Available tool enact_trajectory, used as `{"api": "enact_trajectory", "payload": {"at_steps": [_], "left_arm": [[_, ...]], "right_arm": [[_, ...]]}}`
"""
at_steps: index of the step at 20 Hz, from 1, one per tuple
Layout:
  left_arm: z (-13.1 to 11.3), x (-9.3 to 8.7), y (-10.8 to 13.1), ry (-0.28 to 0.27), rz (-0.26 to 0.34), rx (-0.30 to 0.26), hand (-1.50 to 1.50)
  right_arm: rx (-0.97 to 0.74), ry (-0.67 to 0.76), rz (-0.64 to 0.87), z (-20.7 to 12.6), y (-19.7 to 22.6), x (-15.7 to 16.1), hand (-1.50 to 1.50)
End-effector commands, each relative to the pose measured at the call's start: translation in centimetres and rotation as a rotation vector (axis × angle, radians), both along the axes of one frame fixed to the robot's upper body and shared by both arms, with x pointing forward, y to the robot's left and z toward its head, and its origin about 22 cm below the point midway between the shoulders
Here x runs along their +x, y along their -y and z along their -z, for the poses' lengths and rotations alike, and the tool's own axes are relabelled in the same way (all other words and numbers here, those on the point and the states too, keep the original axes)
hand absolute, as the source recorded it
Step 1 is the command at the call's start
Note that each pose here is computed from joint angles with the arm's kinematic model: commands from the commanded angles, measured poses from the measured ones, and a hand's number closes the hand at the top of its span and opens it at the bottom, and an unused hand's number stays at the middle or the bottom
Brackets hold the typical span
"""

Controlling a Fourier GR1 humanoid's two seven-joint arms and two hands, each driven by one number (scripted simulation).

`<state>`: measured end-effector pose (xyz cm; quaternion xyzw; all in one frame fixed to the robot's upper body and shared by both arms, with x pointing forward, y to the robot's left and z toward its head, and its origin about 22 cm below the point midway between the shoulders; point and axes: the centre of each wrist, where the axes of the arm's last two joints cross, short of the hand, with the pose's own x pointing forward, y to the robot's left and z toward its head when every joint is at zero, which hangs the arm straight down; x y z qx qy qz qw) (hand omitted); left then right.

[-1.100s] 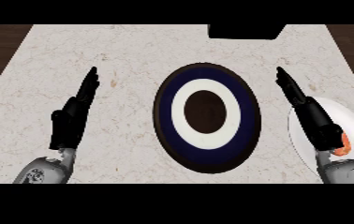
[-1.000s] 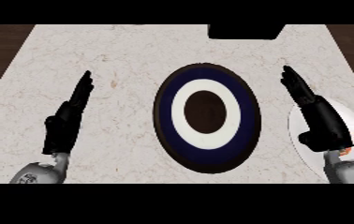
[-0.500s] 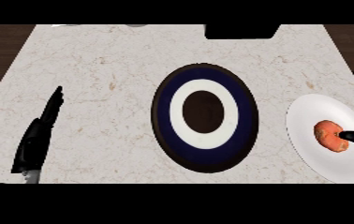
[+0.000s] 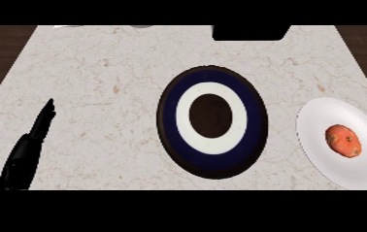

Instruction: Pick the squash from the plate and place it in the plate

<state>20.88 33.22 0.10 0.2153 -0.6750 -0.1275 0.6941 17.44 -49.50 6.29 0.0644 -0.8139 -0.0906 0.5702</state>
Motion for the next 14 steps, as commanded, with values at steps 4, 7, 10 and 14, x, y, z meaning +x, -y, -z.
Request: {"api": "enact_trajectory", "payload": {"at_steps": [4,7,10,14], "left_arm": [[0.6,0.0,-1.1,0.004,0.0,0.0,0.0],[0.5,0.3,-0.5,-0.001,0.016,0.011,0.0],[0.8,0.3,-1.8,-0.006,0.01,0.01,0.0],[0.0,1.4,-0.8,0.018,0.036,-0.008,0.0]], "right_arm": [[-0.357,-0.168,-0.158,-4.4,4.1,-1.2,-1.5],[-0.513,-0.242,-0.193,-7.0,4.7,-0.7,-1.5],[-0.584,-0.316,-0.203,-7.3,5.2,0.6,-1.5],[-0.696,-0.415,-0.247,-6.8,4.7,3.0,-1.5]]}}
